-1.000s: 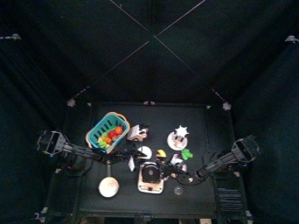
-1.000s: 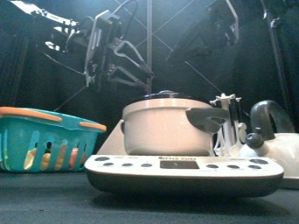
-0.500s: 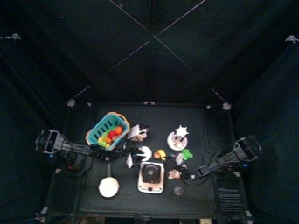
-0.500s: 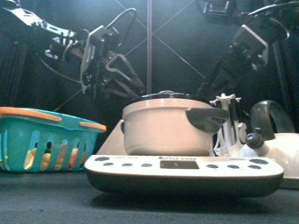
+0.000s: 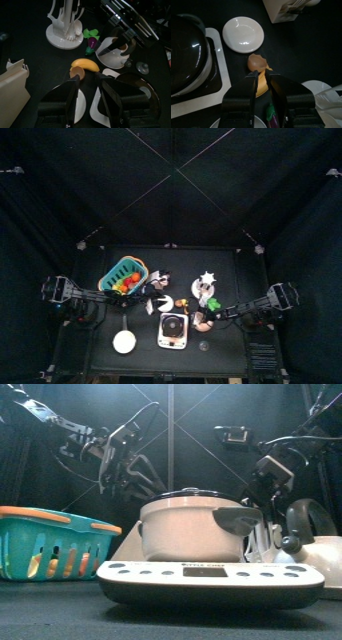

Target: Grabb eggshell half from table

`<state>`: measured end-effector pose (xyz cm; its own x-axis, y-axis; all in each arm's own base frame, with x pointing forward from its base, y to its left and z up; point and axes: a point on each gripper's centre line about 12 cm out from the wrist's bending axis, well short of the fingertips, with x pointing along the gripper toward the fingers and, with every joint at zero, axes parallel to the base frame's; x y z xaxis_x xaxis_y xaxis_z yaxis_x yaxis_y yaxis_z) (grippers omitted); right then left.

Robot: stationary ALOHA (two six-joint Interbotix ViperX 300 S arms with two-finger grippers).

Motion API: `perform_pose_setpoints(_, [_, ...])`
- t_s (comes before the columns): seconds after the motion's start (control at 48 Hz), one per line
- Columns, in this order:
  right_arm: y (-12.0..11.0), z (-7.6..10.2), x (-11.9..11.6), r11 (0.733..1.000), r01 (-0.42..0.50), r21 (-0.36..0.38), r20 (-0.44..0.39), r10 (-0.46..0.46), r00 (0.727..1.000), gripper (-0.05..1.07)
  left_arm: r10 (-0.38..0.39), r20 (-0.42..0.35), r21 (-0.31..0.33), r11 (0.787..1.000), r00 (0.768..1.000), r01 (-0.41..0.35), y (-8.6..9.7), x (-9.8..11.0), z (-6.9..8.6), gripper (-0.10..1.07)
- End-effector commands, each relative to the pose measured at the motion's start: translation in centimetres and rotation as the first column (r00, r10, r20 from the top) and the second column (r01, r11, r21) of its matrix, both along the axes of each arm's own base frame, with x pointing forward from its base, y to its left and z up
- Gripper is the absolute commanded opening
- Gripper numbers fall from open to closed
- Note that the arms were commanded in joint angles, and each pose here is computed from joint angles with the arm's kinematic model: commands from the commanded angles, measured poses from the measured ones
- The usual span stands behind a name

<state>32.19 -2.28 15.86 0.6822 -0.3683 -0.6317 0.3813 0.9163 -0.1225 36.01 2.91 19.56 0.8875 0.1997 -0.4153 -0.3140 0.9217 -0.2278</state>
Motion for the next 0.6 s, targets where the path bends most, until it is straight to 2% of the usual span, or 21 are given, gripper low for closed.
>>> perform_pose_setpoints(0.0, [-0.6,0.6,0.9,0.999,-0.006,0.037,0.027,0.005,1.000,0.62,0.002,0.009,0.003,1.000,1.000,-0.002,0.1,0.1,0.2,0.74])
perform_pose_setpoints(0.25, [-0.5,-1.4,2.3,0.985,-0.056,0.164,-0.002,0.057,0.998,0.62,0.002,0.006,0.000,1.000,1.000,-0.002,0.0,-0.1,0.1,0.74])
perform_pose_setpoints(0.583, [-1.1,-2.3,2.5,0.983,-0.035,0.181,-0.023,0.040,0.999,0.62,0.001,0.002,-0.001,1.000,1.000,-0.001,0.0,-0.2,0.1,0.74])
